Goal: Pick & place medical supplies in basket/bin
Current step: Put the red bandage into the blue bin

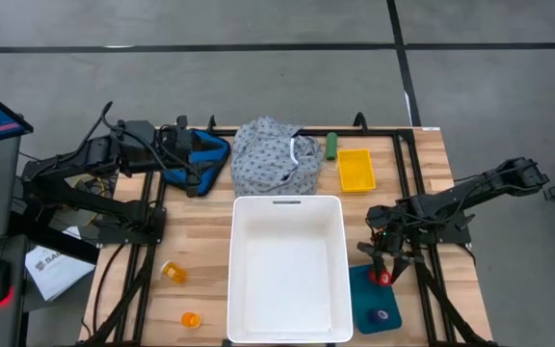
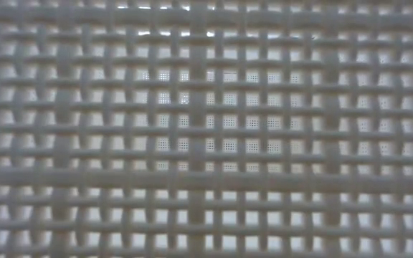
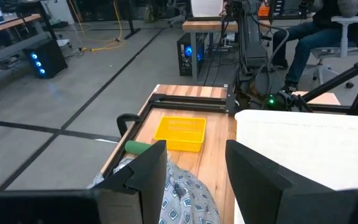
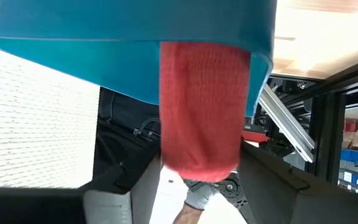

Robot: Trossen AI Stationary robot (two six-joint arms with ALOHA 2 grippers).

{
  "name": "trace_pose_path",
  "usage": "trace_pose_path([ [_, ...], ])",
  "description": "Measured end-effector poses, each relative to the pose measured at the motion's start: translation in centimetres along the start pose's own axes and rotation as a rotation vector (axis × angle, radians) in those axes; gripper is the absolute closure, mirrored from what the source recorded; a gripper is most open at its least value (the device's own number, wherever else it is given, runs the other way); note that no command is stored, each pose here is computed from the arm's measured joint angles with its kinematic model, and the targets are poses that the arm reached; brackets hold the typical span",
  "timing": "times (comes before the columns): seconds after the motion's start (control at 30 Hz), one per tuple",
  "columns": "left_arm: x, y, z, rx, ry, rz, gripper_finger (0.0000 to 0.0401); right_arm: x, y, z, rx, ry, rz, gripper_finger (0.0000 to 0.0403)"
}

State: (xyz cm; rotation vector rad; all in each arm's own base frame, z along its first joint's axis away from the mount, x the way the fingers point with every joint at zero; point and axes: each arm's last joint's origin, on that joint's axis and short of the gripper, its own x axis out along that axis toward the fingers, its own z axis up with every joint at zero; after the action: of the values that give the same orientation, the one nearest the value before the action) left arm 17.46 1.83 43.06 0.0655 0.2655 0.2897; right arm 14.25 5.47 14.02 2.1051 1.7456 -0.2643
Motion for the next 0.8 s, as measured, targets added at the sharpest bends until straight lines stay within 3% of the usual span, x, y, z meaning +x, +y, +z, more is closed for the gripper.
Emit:
trace_pose_path([
  [0.8, 0.01, 0.00, -0.01, 0.000, 0.000, 0.000, 0.0246, -0.46, 0.65, 0.01, -0.021, -0.013, 0.072, 0.0196],
])
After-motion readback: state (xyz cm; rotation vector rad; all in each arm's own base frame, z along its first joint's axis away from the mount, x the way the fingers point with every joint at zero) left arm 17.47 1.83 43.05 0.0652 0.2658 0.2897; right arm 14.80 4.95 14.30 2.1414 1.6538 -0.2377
